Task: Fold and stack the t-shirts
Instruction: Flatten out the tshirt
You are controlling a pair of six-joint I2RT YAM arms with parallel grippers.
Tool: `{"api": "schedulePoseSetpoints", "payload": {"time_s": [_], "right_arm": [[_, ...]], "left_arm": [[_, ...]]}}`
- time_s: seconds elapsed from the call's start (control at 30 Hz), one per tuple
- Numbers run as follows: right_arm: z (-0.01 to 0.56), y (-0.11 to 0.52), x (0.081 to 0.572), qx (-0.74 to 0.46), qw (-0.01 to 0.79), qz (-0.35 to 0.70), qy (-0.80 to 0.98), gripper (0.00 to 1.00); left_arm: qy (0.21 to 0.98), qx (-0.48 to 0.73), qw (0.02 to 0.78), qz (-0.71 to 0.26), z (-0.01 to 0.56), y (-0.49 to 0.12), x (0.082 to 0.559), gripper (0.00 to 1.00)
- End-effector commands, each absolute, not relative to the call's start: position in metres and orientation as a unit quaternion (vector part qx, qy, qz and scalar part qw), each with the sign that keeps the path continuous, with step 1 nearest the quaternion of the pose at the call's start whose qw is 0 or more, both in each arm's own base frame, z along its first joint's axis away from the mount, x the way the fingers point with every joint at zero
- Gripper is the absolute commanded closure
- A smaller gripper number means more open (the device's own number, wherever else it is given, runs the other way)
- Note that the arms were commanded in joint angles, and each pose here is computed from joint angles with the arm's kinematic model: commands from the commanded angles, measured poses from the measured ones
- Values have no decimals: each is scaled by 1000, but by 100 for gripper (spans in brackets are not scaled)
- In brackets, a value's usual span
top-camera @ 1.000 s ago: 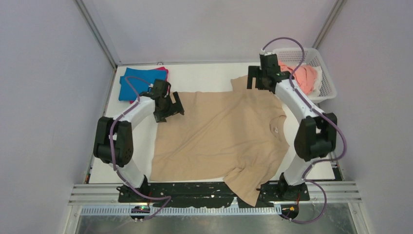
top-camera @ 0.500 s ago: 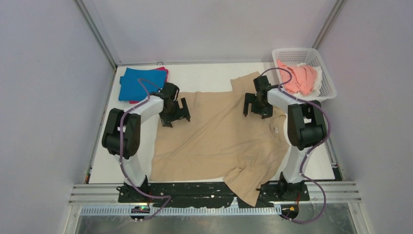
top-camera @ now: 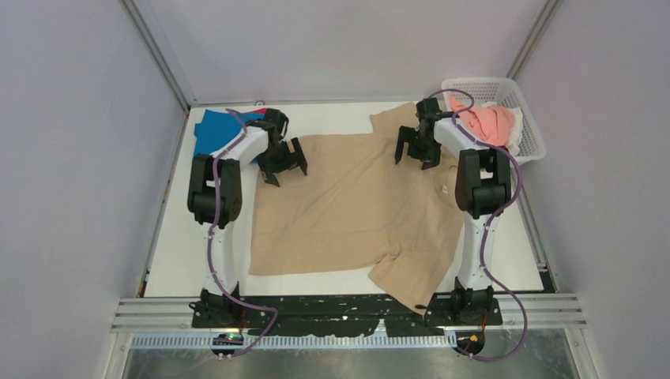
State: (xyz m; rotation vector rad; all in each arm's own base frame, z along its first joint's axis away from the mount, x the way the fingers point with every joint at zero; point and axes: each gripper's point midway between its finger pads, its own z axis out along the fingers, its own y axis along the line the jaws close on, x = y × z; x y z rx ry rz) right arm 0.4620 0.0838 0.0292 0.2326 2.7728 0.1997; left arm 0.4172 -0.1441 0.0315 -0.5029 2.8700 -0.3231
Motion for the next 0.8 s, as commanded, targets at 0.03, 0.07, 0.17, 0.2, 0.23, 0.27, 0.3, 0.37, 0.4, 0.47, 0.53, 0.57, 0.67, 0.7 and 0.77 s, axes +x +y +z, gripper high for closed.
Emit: {"api": "schedulePoseSetpoints", "payload": {"time_s": [0.03, 0.07, 0.17, 0.2, 0.23, 0.27, 0.3, 0.37, 0.4, 0.47, 0.53, 0.57, 0.67, 0.7, 0.77], "right_arm": [[30, 84, 488, 64, 178, 79, 979, 5], [31, 81, 489, 66, 175, 73, 980, 5], [36, 80, 505, 64, 186, 72, 978, 5], [41, 81, 511, 63, 194, 73, 976, 5], [39, 80, 512, 64, 192, 73, 977, 5], [43, 80, 517, 61, 198, 73, 976, 5], [43, 80, 517, 58, 197, 72, 976, 5], [55, 80, 522, 47, 213, 68, 974, 5], [60, 79, 523, 37, 220, 65, 973, 5], [81, 81, 524, 23, 241, 61, 968, 5], [120, 88, 518, 3, 277, 58, 959, 5], [129, 88, 517, 1, 289, 51, 956, 5], [161, 102, 488, -18, 321, 60, 945, 5], [169, 105, 483, -19, 332, 63, 941, 5], [177, 103, 456, -8, 348, 32, 937, 5]], "left_arm": [[977, -152, 95, -117, 31, -146, 433, 1], [977, -153, 95, -111, 30, -144, 436, 1], [977, -157, 101, -104, 34, -140, 449, 1], [976, -160, 101, -105, 34, -139, 452, 1], [976, -162, 102, -107, 35, -138, 455, 1], [975, -164, 103, -109, 36, -137, 458, 1], [975, -163, 105, -113, 38, -138, 460, 1], [973, -155, 118, -123, 47, -141, 466, 1], [972, -153, 127, -130, 56, -142, 469, 1], [968, -147, 142, -143, 76, -146, 470, 1], [965, -139, 161, -150, 96, -150, 465, 1], [964, -134, 173, -153, 106, -151, 460, 1], [961, -126, 196, -151, 124, -151, 432, 1], [959, -127, 203, -152, 129, -150, 420, 1], [958, -134, 208, -145, 131, -143, 392, 1]]}}
